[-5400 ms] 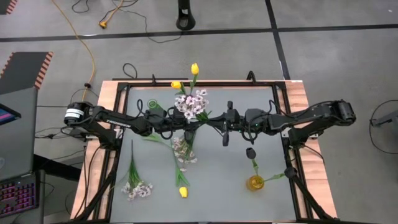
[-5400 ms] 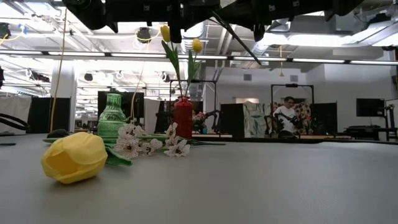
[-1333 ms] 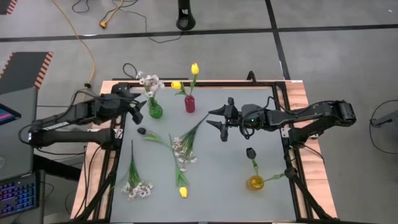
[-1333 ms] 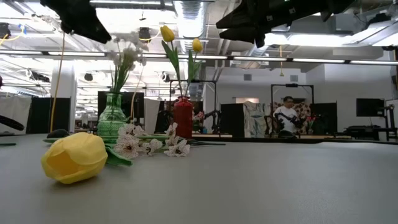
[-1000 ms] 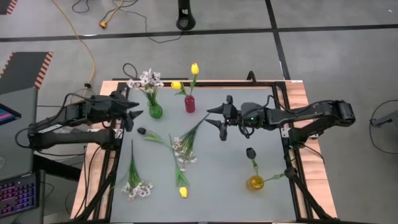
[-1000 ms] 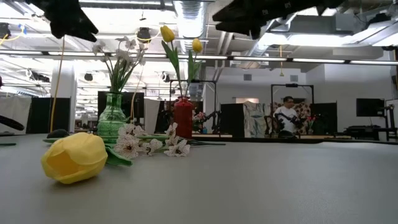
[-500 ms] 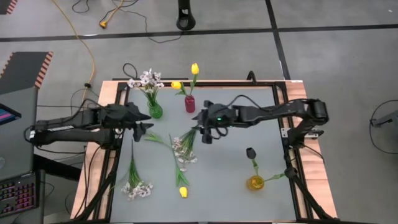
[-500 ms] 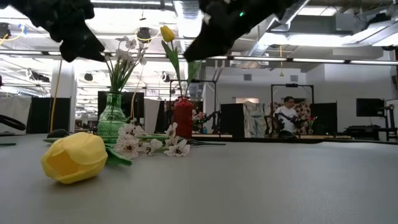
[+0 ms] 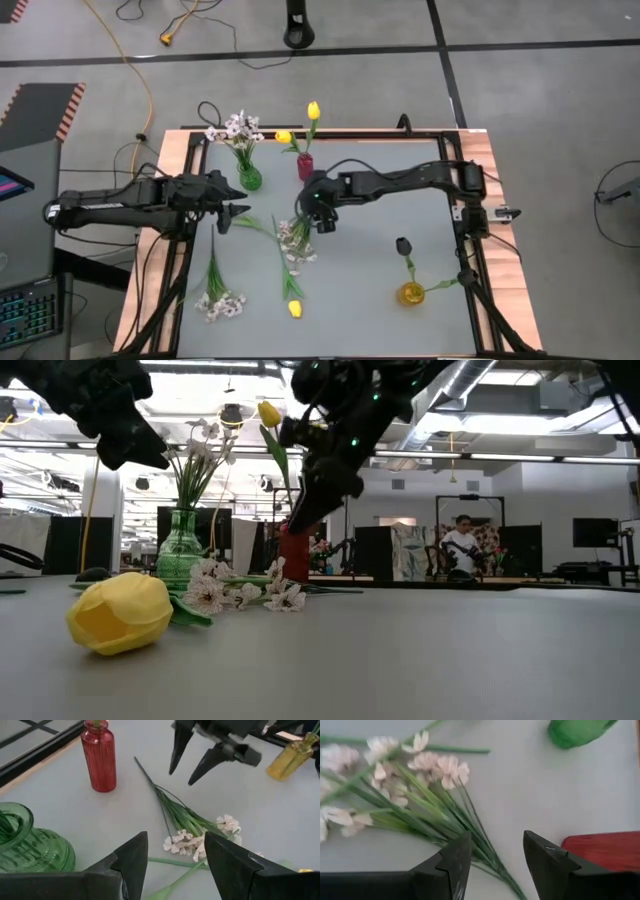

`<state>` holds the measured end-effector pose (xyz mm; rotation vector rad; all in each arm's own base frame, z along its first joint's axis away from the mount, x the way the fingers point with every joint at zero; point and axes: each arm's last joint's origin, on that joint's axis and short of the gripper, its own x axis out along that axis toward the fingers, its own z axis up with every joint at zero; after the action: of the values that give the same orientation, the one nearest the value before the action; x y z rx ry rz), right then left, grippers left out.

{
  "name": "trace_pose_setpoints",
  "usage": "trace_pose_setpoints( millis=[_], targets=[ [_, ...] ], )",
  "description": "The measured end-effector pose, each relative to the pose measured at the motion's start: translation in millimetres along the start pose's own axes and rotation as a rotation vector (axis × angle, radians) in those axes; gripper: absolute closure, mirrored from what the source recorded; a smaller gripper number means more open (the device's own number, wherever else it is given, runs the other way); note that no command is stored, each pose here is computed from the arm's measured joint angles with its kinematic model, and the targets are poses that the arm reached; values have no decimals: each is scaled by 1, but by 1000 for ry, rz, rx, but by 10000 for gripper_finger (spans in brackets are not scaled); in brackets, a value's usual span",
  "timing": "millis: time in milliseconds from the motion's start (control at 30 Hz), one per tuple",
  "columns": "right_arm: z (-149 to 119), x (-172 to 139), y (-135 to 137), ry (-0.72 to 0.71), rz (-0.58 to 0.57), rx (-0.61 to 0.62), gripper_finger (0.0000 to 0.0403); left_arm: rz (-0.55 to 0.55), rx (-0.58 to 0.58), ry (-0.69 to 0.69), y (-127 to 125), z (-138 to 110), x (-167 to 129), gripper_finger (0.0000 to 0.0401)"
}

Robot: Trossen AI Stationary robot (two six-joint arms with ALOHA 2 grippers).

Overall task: Sort flowers into vase by color
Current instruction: Put the top white flowers into the green vase

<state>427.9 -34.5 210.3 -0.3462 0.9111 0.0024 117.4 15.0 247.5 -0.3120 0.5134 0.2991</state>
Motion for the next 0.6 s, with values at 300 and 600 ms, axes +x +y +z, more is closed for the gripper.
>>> trace_pose_setpoints(
  millis=[300, 600],
  targets=[
    [-11, 31, -2, 137, 51, -112, 198, 1, -9, -4, 0, 0, 0, 218],
    [-20, 43, -6, 179, 80, -133, 198, 5, -10, -7, 0, 0, 0, 218]
  ],
)
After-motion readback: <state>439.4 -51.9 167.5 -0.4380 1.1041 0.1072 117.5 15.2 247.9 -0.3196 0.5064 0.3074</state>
